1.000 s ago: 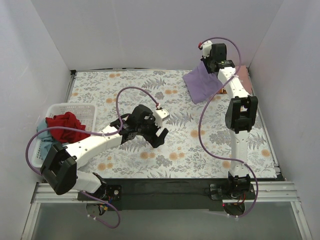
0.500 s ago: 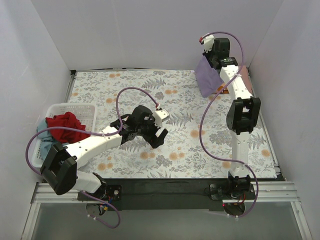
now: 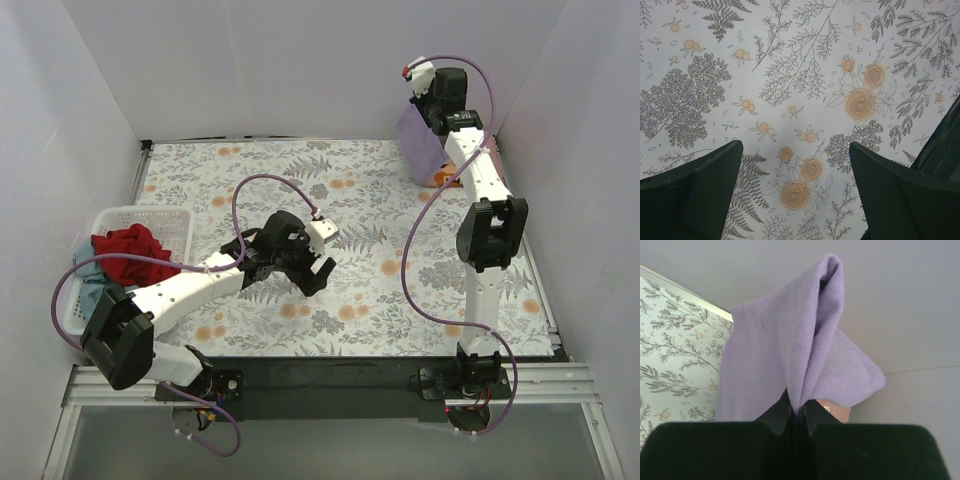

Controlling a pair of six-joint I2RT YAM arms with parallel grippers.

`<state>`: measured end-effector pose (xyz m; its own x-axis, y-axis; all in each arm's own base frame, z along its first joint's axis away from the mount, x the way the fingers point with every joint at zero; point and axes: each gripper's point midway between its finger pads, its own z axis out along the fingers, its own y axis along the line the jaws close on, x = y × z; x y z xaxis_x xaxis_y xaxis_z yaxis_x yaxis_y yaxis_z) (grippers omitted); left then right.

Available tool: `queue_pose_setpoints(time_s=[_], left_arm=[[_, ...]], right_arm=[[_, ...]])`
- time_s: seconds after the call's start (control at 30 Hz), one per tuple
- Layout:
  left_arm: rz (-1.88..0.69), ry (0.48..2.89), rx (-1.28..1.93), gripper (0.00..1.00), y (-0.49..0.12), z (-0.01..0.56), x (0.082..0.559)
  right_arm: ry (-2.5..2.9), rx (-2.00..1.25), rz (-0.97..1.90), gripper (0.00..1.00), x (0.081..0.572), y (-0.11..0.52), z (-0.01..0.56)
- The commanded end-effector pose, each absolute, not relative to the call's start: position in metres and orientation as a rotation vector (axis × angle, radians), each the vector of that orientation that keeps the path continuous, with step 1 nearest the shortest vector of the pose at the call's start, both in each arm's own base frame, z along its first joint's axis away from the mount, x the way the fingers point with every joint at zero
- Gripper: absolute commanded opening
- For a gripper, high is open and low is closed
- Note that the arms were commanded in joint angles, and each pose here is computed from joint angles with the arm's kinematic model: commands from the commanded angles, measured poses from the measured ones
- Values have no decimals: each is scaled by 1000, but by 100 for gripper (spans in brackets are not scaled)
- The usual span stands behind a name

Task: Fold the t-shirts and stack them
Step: Neatly place the folded tshirt to the corner

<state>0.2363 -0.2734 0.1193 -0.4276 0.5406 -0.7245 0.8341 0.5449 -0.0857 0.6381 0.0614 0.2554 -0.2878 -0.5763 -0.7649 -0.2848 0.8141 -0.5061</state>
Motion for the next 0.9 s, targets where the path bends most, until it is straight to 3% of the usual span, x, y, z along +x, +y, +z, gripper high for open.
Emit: queue_pose_setpoints(time_s=[0.0,0.87], left_arm=[[-580,2091,1095,87,-273,131,240],[-606,2138,1122,87,-284,125,244]], right_arm=[[1713,-595,-381,1,635,45,335],[1702,-793,-510,1,678,-14,257]])
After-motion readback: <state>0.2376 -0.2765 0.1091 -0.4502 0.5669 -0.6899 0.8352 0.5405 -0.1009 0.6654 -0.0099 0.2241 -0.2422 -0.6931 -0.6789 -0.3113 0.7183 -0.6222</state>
